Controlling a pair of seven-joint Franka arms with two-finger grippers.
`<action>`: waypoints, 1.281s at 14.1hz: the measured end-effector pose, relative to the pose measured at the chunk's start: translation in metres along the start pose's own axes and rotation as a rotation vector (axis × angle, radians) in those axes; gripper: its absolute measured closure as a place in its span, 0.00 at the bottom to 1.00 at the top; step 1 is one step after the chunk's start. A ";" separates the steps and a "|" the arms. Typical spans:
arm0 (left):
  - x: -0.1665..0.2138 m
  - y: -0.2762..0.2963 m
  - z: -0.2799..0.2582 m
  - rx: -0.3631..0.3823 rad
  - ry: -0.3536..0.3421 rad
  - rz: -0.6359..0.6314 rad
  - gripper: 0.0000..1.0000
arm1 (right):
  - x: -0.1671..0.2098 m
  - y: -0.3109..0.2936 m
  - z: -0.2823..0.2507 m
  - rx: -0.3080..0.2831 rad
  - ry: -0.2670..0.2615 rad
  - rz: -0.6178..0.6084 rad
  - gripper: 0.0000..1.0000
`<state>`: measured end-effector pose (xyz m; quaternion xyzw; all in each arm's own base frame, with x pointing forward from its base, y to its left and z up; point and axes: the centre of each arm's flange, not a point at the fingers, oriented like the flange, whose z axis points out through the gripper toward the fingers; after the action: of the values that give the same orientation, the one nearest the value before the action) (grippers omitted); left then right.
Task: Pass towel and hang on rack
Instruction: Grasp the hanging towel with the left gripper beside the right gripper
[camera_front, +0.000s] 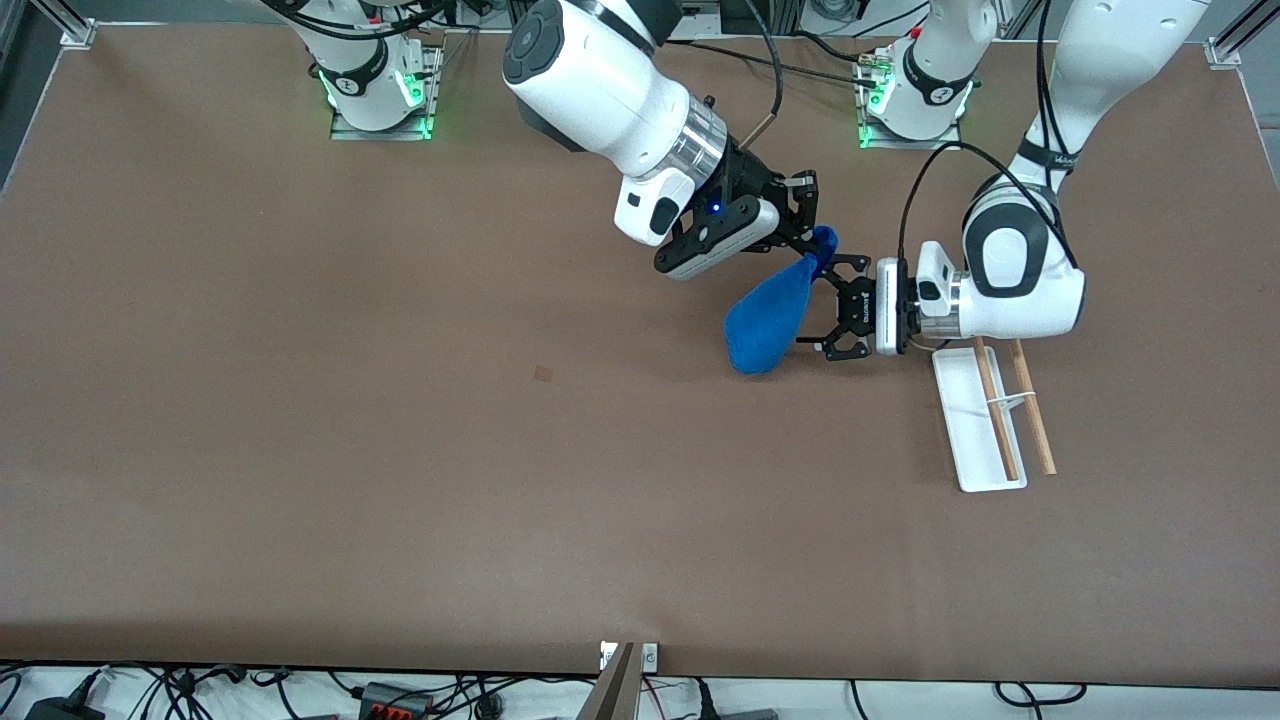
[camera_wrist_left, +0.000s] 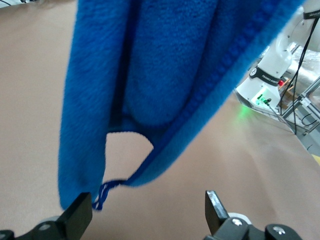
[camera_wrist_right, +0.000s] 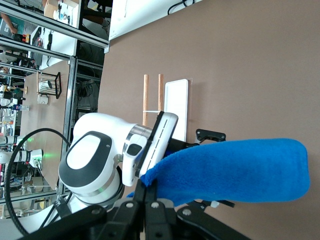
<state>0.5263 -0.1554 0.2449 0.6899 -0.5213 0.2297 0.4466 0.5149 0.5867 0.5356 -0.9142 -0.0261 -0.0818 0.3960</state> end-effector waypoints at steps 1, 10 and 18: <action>0.006 0.002 0.008 0.006 -0.006 0.012 0.02 | 0.000 0.000 0.000 0.000 0.000 0.000 0.98; 0.025 0.006 0.033 0.039 -0.021 0.059 0.69 | 0.000 0.000 0.000 0.000 0.000 -0.001 0.98; 0.026 -0.005 0.016 0.087 -0.017 0.029 0.98 | 0.000 0.000 0.000 -0.015 0.011 -0.022 0.98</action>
<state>0.5382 -0.1823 0.2555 0.7029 -0.5246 0.2530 0.4084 0.5149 0.5867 0.5352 -0.9164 -0.0334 -0.0917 0.3882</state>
